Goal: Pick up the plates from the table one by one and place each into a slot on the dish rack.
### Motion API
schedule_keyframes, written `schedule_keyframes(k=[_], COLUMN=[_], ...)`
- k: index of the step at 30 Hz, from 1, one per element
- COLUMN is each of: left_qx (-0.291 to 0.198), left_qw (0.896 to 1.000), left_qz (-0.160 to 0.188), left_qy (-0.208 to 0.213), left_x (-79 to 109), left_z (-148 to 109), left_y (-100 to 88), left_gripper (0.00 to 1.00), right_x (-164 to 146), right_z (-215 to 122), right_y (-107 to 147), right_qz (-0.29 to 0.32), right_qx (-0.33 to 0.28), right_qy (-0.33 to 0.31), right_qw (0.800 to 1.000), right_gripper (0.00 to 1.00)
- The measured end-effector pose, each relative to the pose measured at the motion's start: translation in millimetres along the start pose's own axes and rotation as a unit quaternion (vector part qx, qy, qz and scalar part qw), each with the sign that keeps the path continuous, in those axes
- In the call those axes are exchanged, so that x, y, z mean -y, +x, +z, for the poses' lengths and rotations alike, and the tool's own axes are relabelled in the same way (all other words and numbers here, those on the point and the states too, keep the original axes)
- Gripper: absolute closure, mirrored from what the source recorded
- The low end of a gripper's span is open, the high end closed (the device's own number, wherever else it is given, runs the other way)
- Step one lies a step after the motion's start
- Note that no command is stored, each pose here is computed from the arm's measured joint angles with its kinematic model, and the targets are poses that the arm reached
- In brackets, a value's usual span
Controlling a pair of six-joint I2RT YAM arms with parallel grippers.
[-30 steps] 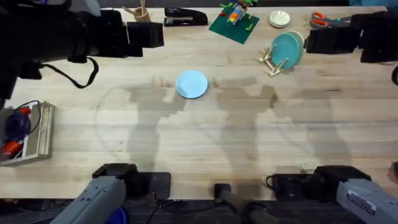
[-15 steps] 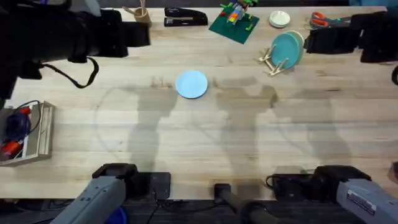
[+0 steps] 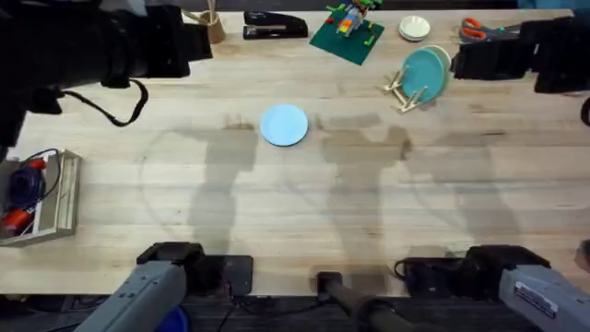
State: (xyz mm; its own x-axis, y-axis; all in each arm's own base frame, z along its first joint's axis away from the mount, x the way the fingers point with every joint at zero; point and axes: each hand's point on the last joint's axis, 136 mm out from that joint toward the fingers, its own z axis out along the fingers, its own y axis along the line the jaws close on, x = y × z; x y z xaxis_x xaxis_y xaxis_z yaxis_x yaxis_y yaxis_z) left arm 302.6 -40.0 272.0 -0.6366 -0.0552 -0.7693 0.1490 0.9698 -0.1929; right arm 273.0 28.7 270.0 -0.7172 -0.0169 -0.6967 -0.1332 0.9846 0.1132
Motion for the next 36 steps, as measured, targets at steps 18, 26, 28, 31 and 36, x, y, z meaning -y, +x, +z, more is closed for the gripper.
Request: schedule_keyframes(k=[18,26,28,31,36], left_qx=[-0.079,-0.118,-0.123,-0.126,-0.126], left_qw=[0.982,0.975,0.974,0.973,0.973], left_qz=[-0.038,-0.056,-0.059,-0.06,-0.061], left_qy=[0.169,0.178,0.178,0.181,0.183], left_x=[37.1,34.5,33.9,34.3,35.1], left_z=[75,97,100,101,101], left_y=[12.5,28.7,30.9,32.2,32.2], left_gripper=[0.96,0.96,0.96,0.96,0.959], right_x=[0,0,0,0,0], right_z=[0,0,0,0,0], right_y=[0,0,0,0,0], right_qz=[0.0,0.0,0.0,0.0,0.0], right_qx=[0.0,0.0,0.0,0.0,0.001], right_qy=[0.0,0.0,0.0,0.0,0.0], right_qw=[1.0,1.0,1.0,1.0,1.0], right_gripper=[0.007,0.007,0.007,0.007,0.007])
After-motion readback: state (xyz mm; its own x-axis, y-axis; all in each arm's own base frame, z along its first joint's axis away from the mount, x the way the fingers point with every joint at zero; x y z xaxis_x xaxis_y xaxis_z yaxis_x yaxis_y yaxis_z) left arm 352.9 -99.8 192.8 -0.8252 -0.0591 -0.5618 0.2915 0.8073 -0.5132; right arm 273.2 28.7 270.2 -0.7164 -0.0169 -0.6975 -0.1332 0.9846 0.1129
